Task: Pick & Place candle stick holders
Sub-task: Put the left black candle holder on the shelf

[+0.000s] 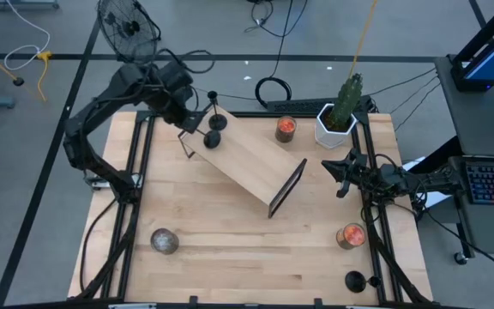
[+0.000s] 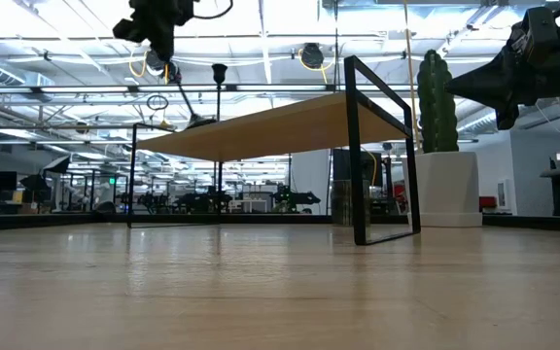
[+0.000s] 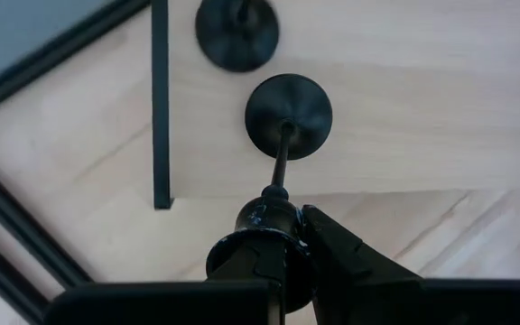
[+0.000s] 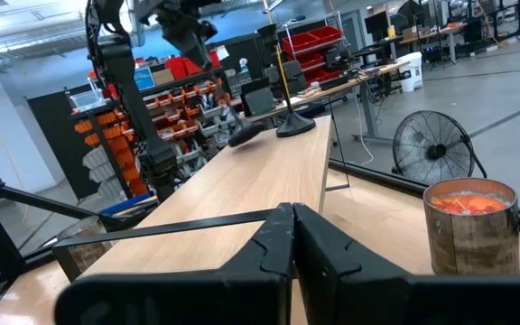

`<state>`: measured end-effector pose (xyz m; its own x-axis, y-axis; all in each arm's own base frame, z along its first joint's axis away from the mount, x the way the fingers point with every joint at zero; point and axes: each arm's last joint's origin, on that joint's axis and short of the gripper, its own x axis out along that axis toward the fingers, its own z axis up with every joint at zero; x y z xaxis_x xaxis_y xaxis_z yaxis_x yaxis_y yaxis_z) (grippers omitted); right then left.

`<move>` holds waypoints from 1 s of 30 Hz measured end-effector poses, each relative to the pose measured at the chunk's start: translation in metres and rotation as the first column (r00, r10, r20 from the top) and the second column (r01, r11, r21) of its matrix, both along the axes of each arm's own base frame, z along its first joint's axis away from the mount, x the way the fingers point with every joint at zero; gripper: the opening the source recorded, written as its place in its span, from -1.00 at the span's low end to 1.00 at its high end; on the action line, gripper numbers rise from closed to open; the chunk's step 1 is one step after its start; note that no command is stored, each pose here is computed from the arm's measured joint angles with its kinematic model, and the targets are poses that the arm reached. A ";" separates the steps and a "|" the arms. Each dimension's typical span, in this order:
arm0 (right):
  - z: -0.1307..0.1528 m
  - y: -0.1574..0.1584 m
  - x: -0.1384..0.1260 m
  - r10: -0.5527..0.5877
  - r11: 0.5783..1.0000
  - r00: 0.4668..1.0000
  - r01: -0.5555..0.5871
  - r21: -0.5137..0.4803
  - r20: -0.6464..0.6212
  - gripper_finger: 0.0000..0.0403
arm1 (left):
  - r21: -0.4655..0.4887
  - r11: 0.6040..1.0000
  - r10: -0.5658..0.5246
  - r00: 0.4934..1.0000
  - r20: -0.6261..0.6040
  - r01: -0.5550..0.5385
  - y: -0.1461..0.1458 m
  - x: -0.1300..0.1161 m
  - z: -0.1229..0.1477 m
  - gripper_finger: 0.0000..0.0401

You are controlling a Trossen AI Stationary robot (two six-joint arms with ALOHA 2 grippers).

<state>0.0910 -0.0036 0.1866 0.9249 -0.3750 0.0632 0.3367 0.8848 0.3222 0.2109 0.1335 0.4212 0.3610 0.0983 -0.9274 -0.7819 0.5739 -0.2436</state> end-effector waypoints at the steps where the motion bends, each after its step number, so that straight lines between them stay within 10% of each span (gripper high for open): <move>1: 0.000 0.000 0.000 0.000 1.000 1.000 0.000 0.000 0.000 -0.98 | -0.008 1.000 0.007 1.000 -0.005 -0.007 0.000 0.001 -0.002 -0.90; 30: 0.000 0.000 0.000 0.000 1.000 1.000 0.000 0.000 0.000 -0.98 | 0.002 0.991 0.137 0.991 0.005 -0.137 -0.001 -0.009 0.003 -0.90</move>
